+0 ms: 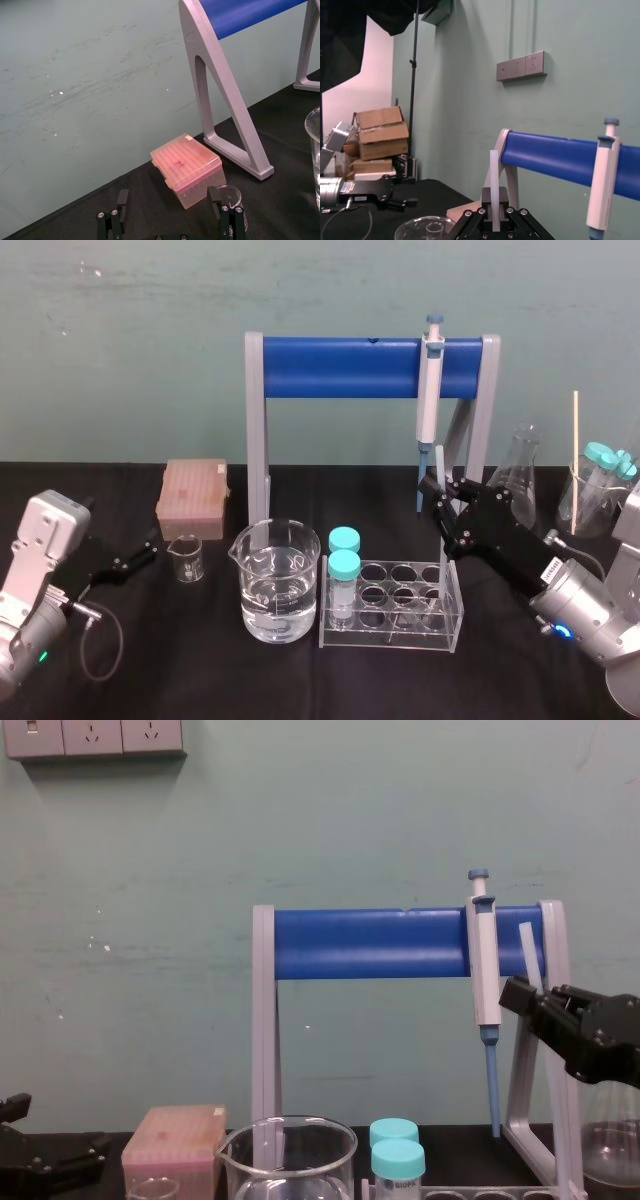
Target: Pick up the stirring rod with one hand, then place it down.
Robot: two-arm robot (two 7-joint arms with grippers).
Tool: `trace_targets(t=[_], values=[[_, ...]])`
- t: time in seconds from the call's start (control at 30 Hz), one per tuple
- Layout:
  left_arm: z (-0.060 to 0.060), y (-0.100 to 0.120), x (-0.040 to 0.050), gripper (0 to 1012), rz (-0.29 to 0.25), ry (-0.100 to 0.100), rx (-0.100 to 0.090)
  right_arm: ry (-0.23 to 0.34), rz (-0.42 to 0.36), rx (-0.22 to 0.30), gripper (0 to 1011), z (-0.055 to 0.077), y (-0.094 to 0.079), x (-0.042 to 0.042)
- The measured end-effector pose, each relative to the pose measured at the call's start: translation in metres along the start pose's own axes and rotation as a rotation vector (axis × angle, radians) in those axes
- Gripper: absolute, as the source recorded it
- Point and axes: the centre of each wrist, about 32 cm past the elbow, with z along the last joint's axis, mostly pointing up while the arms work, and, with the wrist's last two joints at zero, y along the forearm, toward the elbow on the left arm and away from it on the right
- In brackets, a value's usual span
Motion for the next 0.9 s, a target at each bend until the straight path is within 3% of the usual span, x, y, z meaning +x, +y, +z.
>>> trace_targets(t=[0.9], values=[[0.000, 0.000, 0.0000, 1000, 0.000, 0.000, 0.000, 0.075, 0.027, -0.103, 67, -0.030, -0.002, 0.0090]])
